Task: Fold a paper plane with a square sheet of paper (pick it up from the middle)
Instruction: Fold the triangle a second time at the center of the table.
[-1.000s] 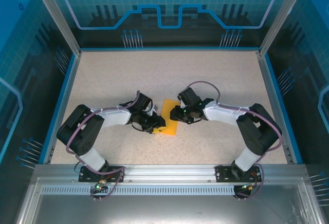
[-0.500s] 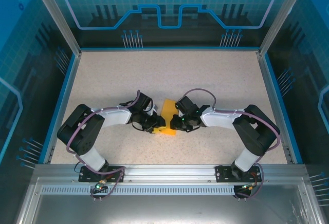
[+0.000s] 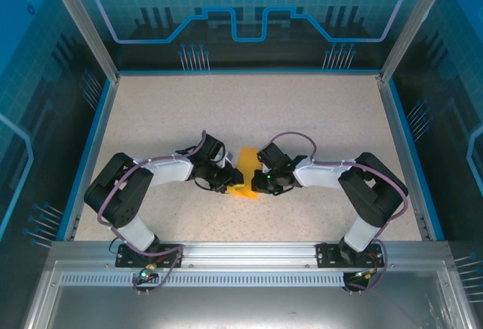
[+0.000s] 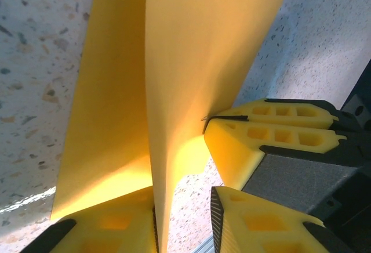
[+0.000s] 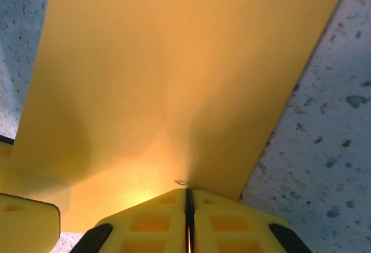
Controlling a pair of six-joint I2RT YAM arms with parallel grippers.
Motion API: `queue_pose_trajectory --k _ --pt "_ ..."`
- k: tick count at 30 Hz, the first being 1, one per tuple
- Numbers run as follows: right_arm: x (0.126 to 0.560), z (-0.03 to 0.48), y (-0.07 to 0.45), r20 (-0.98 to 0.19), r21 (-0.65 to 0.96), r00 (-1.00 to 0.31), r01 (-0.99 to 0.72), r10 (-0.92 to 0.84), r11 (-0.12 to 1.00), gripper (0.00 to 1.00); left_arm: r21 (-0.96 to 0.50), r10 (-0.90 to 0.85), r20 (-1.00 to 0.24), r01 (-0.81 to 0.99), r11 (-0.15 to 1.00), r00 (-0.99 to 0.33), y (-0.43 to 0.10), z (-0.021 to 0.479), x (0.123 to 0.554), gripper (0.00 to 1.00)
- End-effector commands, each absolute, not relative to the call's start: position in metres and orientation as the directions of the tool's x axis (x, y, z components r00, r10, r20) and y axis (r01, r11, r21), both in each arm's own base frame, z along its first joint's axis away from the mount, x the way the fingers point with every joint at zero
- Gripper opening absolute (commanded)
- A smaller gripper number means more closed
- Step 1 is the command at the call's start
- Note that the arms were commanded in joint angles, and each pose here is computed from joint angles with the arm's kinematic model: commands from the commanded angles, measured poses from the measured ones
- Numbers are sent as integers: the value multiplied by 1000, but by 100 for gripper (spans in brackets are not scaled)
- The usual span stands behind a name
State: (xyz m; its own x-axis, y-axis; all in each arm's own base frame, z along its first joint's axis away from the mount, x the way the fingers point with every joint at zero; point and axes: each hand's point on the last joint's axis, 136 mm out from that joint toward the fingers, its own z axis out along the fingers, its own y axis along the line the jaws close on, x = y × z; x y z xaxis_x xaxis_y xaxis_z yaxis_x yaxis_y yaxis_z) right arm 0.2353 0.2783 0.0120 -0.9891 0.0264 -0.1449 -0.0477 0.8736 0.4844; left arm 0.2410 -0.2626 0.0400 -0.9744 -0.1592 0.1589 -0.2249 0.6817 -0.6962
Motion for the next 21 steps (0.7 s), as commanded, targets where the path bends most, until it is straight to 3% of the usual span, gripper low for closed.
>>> queue_pose_trajectory --k 1,8,21 --pt "224 -5 269 -102 458 -995 -26 23 889 10 -723 -126 139 -187 665 -982 -270 55 243 28" --pt "237 16 273 -163 505 -986 -52 36 862 8 -739 -119 134 -179 649 -984 -274 62 246 26" --pt "223 -11 263 -76 462 -997 -6 33 887 6 -809 -106 127 -165 564 -986 -291 79 255 28"
